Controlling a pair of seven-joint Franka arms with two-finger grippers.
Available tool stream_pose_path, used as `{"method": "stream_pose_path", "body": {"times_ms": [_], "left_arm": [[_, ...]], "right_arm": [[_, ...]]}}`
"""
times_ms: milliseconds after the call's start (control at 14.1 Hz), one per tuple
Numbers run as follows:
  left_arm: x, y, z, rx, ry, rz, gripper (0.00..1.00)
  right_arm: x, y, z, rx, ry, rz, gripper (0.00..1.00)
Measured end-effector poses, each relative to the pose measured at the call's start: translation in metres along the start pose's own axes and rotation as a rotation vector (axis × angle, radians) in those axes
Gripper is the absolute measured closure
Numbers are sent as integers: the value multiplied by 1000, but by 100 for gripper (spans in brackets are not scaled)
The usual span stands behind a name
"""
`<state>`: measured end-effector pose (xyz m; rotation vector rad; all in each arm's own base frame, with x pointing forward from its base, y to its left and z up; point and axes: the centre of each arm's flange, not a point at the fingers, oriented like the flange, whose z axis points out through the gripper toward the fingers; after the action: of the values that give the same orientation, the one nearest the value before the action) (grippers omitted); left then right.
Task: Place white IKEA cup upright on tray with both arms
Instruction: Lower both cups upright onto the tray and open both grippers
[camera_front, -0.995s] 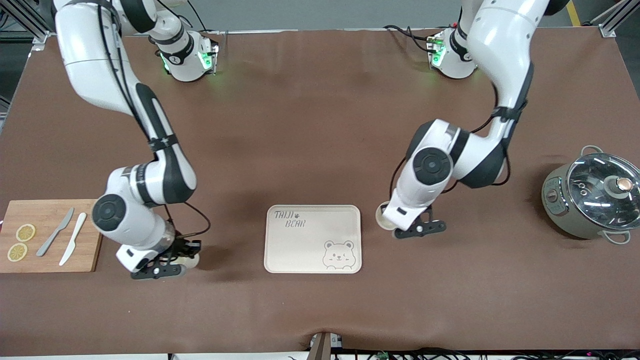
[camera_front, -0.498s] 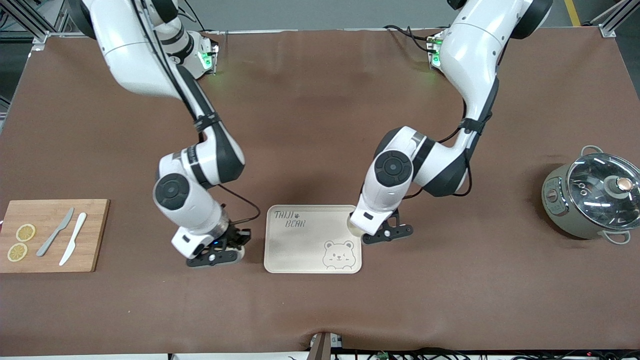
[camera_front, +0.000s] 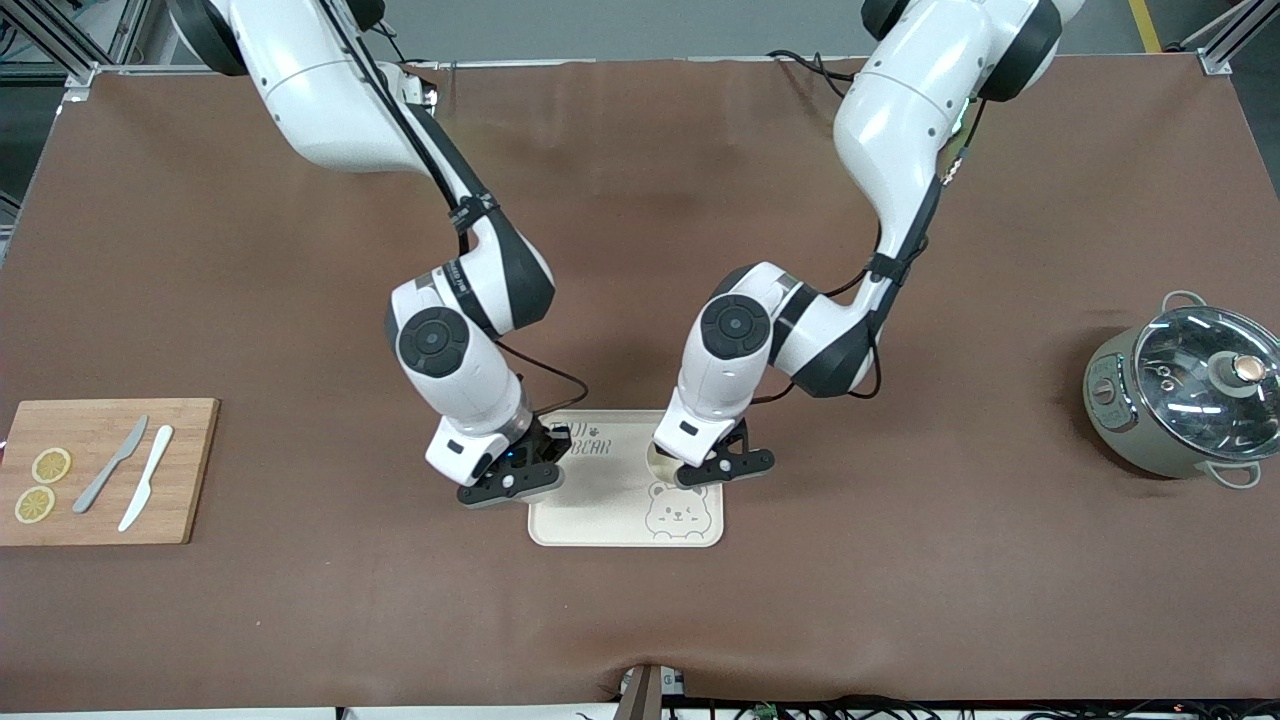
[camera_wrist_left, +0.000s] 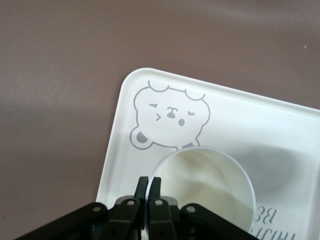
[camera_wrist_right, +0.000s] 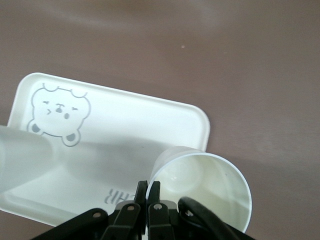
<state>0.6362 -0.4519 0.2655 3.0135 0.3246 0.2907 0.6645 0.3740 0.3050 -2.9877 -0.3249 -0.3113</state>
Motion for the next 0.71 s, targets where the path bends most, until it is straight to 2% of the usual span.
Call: {"method": "stream_pose_path", "body": {"times_ms": [355,711], "left_arm": [[-1,-3,27,5,27,-1,96],[-1,-5,33,9,25,-2,96]], "right_arm": [[-17,-23,53,-25,9,-33,97],[-19,-20,62,-41,6,-43,97]]}}
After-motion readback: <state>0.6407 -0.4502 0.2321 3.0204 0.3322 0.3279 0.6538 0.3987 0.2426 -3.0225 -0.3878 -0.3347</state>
